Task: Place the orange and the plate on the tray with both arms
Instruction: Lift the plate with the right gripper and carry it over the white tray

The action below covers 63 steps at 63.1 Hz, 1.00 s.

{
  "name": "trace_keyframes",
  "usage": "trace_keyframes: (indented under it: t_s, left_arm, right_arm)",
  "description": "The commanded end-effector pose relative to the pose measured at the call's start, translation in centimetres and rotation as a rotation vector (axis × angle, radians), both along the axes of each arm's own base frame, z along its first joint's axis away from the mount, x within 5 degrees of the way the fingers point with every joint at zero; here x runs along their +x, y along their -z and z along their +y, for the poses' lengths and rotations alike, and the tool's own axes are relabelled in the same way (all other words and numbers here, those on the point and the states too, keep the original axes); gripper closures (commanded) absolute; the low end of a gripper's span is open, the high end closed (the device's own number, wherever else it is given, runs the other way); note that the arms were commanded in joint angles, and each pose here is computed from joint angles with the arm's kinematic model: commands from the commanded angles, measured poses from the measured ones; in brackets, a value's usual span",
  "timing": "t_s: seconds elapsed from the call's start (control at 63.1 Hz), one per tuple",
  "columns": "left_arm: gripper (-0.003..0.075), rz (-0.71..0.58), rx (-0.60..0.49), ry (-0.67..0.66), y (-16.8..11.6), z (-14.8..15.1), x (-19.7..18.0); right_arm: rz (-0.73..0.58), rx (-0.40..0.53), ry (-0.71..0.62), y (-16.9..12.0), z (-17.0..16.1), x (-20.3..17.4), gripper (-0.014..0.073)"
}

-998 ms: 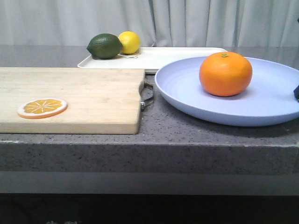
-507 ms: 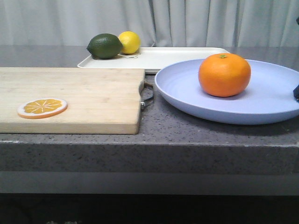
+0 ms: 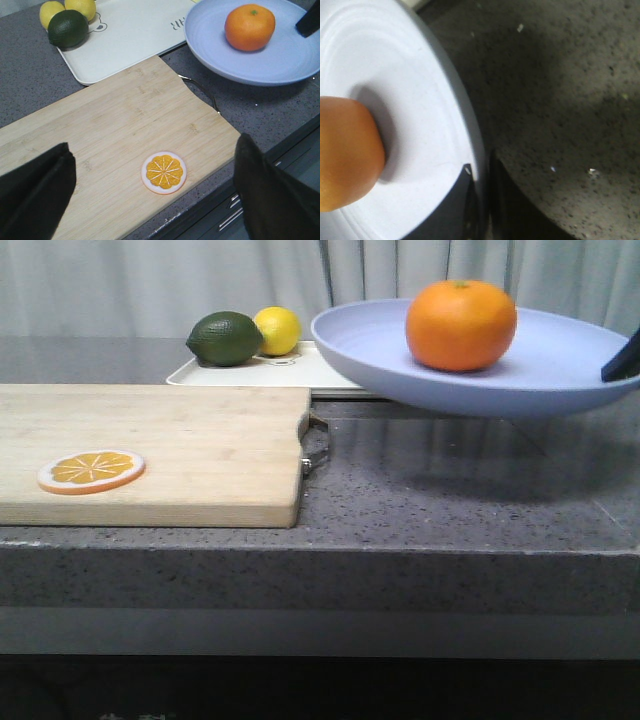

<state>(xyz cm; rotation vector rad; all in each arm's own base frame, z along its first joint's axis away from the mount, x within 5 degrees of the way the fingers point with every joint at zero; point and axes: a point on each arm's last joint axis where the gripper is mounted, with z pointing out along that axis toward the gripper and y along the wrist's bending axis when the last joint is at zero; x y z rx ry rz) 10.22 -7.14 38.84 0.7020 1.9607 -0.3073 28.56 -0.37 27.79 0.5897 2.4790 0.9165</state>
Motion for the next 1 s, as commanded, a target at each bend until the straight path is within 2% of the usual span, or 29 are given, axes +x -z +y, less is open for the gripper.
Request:
trace_keyframes:
  t_s: [0.0, 0.38, 0.666, 0.983]
  left_arm:
    - [0.0101, -0.078, -0.068, 0.000, -1.5, -0.1, 0.1]
    - [0.0101, -0.057, -0.064, 0.002, -1.3, -0.1, 0.0]
    - [0.0101, -0.057, -0.064, 0.002, -1.3, -0.1, 0.0]
    - [0.0101, -0.055, -0.067, 0.003, -1.3, -0.1, 0.0]
  right_arm:
    - [-0.091, 0.094, 0.056, -3.5, 0.2, 0.6, 0.0663]
    - [-0.137, 0.137, 0.007, -7.2, 2.5, 7.2, 0.0663]
    - [-0.103, 0.112, 0.033, -7.1, 4.3, 13.3, 0.0663]
    - [-0.108, 0.025, 0.064, -6.3, 6.1, 18.4, 0.0663]
